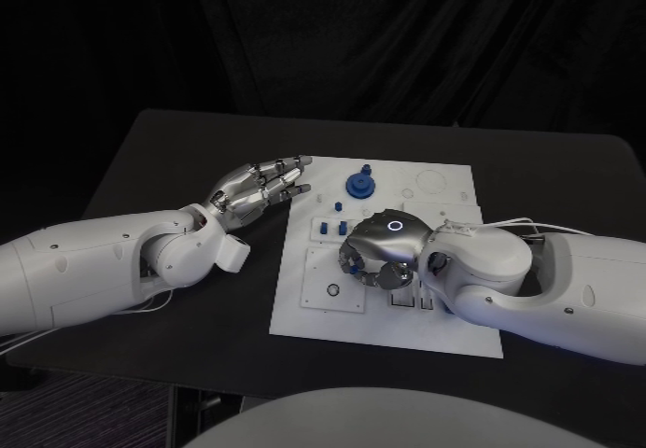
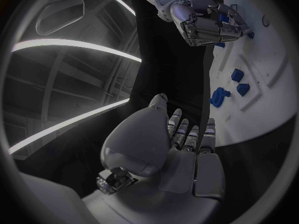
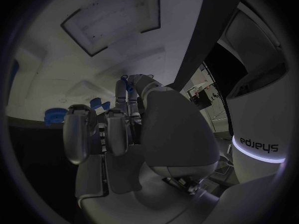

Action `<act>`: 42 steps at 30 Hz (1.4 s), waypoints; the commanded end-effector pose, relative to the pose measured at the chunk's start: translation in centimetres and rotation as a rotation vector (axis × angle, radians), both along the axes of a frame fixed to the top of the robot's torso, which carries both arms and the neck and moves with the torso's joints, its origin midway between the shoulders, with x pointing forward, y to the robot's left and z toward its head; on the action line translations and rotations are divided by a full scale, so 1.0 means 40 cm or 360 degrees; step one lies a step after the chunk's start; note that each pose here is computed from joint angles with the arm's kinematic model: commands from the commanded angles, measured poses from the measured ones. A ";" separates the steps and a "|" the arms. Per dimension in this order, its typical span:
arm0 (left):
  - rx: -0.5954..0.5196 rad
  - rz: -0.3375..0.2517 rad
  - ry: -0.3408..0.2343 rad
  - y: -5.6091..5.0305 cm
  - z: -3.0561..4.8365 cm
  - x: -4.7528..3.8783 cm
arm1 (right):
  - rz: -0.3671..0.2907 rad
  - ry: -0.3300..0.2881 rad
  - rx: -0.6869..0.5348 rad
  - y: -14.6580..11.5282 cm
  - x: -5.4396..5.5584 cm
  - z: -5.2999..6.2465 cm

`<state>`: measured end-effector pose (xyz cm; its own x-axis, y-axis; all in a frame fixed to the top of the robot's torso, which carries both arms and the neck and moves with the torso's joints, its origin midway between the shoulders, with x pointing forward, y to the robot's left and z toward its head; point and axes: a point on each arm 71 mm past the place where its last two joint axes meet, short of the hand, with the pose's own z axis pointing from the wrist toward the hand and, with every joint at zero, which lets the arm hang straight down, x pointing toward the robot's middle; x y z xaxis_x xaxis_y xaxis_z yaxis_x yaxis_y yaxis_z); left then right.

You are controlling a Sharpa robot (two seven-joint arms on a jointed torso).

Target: Assemble the parts on the task board

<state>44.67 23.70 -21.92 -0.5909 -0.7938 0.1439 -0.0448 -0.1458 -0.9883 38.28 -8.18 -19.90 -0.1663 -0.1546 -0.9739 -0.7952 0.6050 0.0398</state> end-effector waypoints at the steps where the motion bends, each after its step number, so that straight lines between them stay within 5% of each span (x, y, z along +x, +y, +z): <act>1: -0.0023 -0.0021 0.0004 -0.006 0.000 -0.002 | -0.0017 0.0003 -0.0040 -0.007 0.004 -0.010; 20: -0.0018 -0.0029 0.0020 -0.007 -0.005 -0.003 | -0.0041 0.0063 -0.0048 -0.010 0.006 -0.015; 42: -0.0013 -0.0040 0.0039 -0.008 -0.012 -0.003 | -0.0056 0.0026 0.0034 -0.024 0.012 -0.007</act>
